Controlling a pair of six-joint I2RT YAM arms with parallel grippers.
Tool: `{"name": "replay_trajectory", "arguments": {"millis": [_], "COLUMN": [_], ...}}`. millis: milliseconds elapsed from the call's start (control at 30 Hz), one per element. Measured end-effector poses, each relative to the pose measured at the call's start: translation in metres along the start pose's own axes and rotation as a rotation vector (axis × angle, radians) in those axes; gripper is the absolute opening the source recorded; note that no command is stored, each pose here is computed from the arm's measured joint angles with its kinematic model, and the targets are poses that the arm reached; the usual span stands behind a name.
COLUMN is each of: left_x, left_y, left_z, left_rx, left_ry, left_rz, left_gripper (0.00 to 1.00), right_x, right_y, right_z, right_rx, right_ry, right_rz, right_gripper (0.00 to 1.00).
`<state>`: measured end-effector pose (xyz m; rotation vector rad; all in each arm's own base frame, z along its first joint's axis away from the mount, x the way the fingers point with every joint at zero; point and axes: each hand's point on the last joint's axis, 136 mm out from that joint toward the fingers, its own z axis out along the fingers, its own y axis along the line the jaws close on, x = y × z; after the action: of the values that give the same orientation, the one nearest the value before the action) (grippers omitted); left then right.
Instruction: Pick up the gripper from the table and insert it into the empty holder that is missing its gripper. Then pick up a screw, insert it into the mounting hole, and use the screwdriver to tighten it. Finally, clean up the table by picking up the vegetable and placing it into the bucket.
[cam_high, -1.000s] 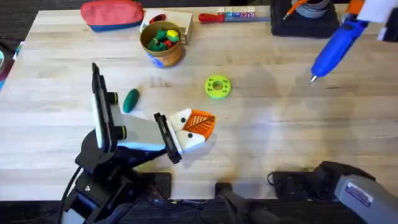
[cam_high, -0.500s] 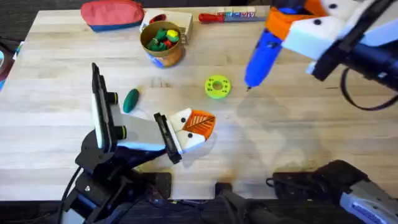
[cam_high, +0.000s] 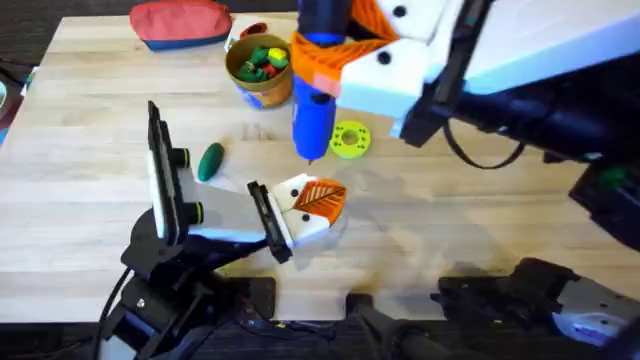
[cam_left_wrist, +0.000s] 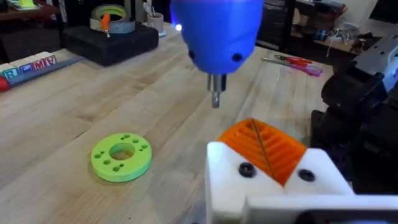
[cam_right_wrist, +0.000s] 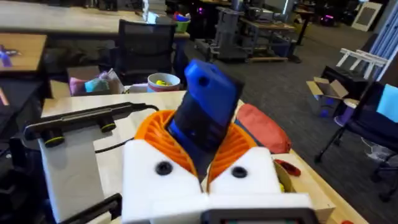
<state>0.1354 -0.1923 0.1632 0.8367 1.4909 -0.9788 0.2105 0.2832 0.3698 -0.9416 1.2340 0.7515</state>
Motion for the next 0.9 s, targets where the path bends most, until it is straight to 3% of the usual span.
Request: {"name": "replay_trajectory", "arguments": {"millis": [900], "left_x": [0.0], "left_y": [0.0], "left_z": [0.0], "left_rx": [0.0], "left_ry": [0.0], "left_rz": [0.0], "left_gripper": [0.005], "right_x": [0.003], "right_y": [0.023], "right_z": [0.016], "right_rx": [-0.073], "right_ry": [-0.008], "right_rz": [0.102], "right_gripper": [0.007]}}
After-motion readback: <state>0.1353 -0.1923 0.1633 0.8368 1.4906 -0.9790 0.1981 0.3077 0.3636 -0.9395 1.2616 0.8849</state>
